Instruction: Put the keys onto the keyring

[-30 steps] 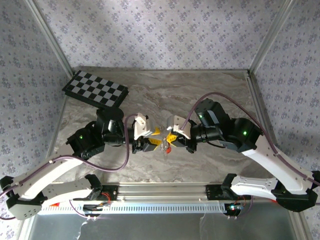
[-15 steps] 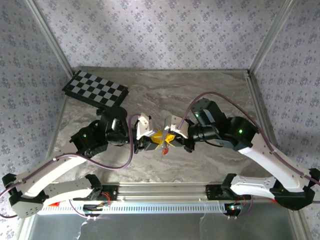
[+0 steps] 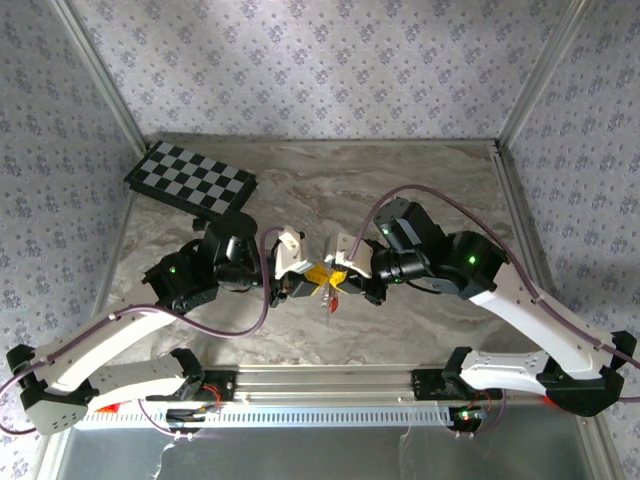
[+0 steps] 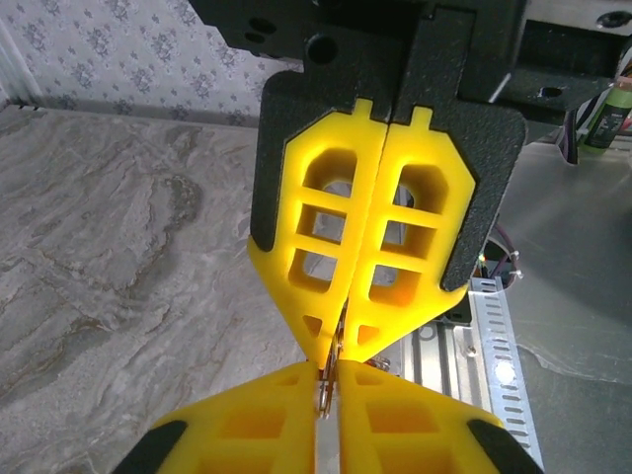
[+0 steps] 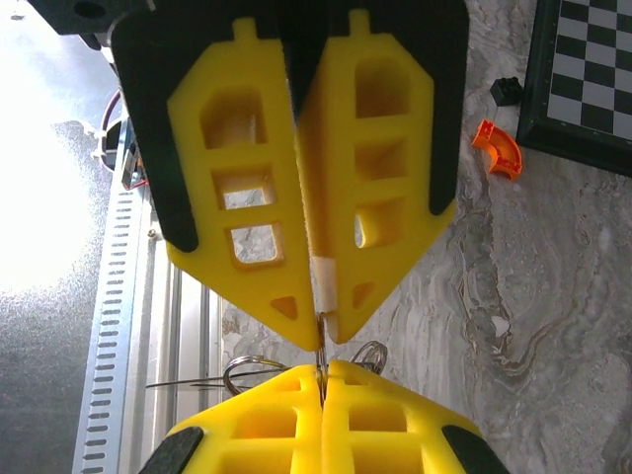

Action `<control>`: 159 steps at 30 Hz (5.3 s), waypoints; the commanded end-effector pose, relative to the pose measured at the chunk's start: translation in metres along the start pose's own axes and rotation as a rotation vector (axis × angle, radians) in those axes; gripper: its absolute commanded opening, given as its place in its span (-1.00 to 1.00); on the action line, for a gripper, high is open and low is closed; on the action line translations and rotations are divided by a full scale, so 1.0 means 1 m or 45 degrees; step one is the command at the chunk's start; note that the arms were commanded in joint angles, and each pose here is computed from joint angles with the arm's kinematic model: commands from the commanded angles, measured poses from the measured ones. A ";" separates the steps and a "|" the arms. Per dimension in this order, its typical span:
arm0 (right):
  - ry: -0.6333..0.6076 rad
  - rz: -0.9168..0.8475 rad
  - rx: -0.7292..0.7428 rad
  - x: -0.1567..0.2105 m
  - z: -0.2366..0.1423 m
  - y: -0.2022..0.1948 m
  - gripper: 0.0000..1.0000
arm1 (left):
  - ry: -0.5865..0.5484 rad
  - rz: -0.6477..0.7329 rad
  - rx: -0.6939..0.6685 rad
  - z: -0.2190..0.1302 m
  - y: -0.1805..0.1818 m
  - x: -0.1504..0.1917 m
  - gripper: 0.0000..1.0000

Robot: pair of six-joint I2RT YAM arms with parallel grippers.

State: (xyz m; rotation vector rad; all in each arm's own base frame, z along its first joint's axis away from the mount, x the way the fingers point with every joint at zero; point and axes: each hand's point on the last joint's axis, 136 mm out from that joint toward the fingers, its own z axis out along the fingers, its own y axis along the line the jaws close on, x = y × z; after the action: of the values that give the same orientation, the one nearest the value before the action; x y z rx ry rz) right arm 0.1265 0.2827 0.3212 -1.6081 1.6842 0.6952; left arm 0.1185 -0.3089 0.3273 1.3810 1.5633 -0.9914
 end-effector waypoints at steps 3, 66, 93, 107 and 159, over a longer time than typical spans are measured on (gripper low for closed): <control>-0.070 -0.033 -0.005 -0.016 -0.008 0.002 -1.00 | -0.034 0.035 0.031 -0.002 -0.006 -0.010 -0.70; -0.107 -0.079 0.043 -0.022 -0.028 0.004 -1.00 | -0.091 0.084 -0.017 -0.010 -0.004 -0.022 -0.57; -0.248 -0.023 0.005 -0.031 -0.035 0.012 -0.81 | -0.360 0.087 0.031 -0.028 -0.018 -0.055 -1.00; -0.397 0.043 0.027 -0.043 -0.048 0.011 -0.53 | -0.445 0.091 0.095 -0.031 -0.028 -0.059 -1.00; -0.138 -0.037 0.017 -0.033 -0.030 0.009 -1.00 | -0.334 0.071 0.025 -0.017 -0.012 -0.047 -1.00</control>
State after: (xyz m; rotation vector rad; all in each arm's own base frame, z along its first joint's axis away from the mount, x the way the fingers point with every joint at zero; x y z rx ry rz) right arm 0.1212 0.2807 0.3535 -1.5642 1.6252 0.7095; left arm 0.1150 -0.3101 0.3515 1.2878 1.4218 -1.0526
